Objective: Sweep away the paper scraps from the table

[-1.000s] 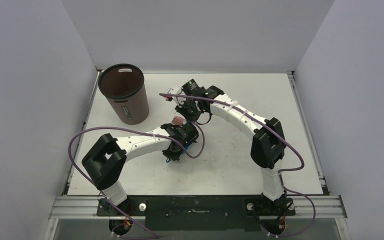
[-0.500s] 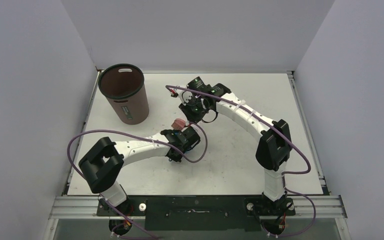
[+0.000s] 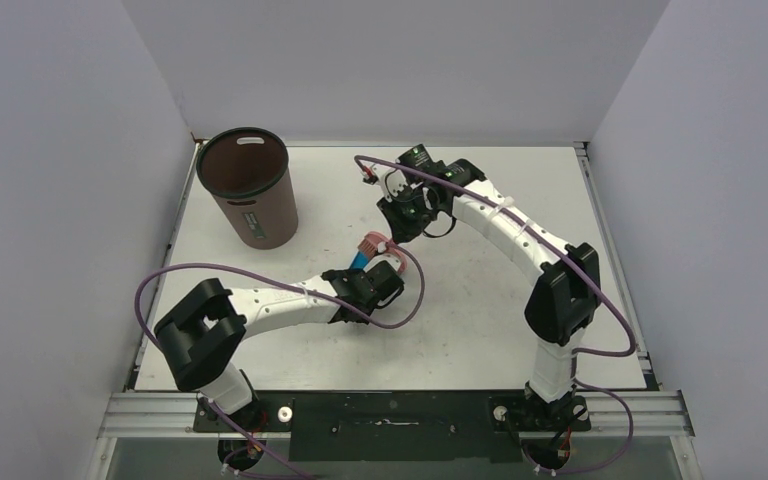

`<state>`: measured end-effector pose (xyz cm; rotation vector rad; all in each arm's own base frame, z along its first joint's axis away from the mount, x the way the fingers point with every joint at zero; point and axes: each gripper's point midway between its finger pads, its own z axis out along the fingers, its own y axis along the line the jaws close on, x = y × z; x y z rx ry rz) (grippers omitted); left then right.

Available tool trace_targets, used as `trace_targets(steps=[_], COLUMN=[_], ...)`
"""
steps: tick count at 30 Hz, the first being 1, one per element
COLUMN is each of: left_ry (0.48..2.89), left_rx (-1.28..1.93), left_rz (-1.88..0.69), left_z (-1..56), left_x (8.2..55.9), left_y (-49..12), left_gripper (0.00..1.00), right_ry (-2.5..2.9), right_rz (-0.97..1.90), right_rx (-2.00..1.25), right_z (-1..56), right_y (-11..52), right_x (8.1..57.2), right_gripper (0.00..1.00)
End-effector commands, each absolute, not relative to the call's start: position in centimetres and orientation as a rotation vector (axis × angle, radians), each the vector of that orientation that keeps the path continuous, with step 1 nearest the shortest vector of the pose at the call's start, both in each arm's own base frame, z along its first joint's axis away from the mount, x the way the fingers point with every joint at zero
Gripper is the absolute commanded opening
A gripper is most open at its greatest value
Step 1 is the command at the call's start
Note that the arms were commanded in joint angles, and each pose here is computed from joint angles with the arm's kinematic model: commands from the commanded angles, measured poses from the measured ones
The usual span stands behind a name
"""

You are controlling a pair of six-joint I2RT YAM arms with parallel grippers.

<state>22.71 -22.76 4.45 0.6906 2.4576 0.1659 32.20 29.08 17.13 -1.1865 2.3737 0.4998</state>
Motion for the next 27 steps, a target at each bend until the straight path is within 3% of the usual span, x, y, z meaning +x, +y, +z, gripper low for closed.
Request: trace_targets(steps=[1,18,27], left_ry=[2.348,2.300,2.294], left_rx=[0.623,0.629,0.627], left_rz=[0.101,0.071,0.056], left_z=[6.7,7.2,7.7], left_x=[24.2,24.0,23.7], left_y=[-24.3,-25.0,-24.9], left_gripper=[0.00,0.00,0.00], right_ry=[2.257,2.278,2.255], right_rz=[0.517,0.422,0.401], right_rx=[-1.151,-1.027,-0.735], right_z=[21.9,23.5,24.6], right_y=[28.5,25.1,17.1], right_x=[31.7,33.6,37.7], right_gripper=[0.05,0.05,0.05])
